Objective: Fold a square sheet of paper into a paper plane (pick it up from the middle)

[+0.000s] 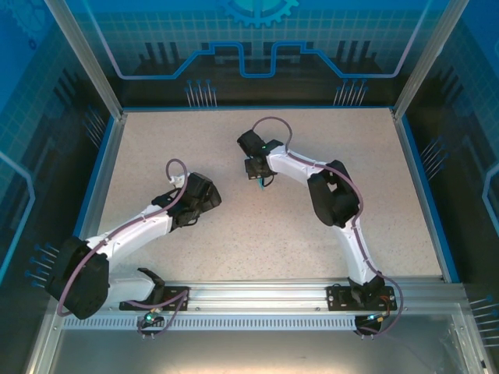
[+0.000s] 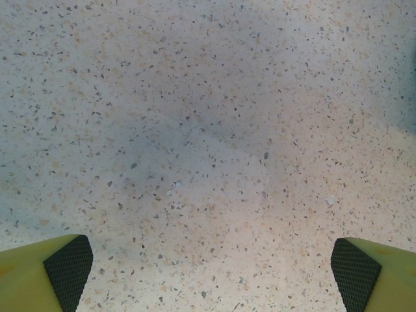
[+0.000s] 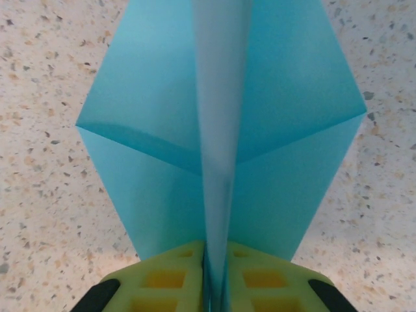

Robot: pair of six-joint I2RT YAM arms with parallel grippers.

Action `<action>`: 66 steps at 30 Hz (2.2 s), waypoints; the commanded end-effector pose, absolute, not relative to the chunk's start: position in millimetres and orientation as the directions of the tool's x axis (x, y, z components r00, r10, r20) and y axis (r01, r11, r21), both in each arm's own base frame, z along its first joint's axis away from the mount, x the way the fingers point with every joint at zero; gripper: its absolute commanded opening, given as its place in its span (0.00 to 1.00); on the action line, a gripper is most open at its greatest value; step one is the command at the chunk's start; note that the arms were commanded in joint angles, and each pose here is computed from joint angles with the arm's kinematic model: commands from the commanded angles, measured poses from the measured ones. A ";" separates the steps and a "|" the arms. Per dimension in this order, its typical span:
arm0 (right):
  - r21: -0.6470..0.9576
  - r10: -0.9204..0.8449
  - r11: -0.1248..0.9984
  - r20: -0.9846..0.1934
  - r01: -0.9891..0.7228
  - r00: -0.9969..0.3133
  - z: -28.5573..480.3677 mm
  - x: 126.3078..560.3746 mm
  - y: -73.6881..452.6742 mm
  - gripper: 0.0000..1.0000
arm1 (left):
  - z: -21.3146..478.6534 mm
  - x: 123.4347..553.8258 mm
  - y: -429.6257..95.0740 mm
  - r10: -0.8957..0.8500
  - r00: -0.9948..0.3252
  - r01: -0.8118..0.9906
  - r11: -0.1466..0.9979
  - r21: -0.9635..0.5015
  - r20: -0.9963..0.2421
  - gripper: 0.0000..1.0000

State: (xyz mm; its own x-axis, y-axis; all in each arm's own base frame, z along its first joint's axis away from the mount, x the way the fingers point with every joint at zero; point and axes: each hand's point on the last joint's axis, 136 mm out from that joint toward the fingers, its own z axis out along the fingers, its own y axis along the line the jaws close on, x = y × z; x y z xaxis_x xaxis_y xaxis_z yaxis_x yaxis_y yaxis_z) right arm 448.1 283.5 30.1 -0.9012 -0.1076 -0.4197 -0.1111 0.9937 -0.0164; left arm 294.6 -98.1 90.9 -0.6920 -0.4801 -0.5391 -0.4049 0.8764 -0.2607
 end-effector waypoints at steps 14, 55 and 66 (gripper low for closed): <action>0.093 -0.047 0.990 -0.496 -0.107 -0.867 136.5 447.0 284.1 0.46 | 124.3 302.7 -81.9 -0.472 -0.664 -0.413 0.878 -0.242 -0.580 0.98; -0.124 0.023 0.943 -0.902 0.308 -0.432 126.0 363.3 -34.9 0.99 | 121.2 361.8 7.3 -0.150 -0.343 -0.141 0.984 -0.107 -0.927 0.99; -0.075 -0.042 0.994 -0.939 0.084 -0.340 117.0 381.5 0.2 0.99 | 106.3 385.2 5.3 -0.140 -0.319 -0.050 0.990 -0.131 -0.937 0.98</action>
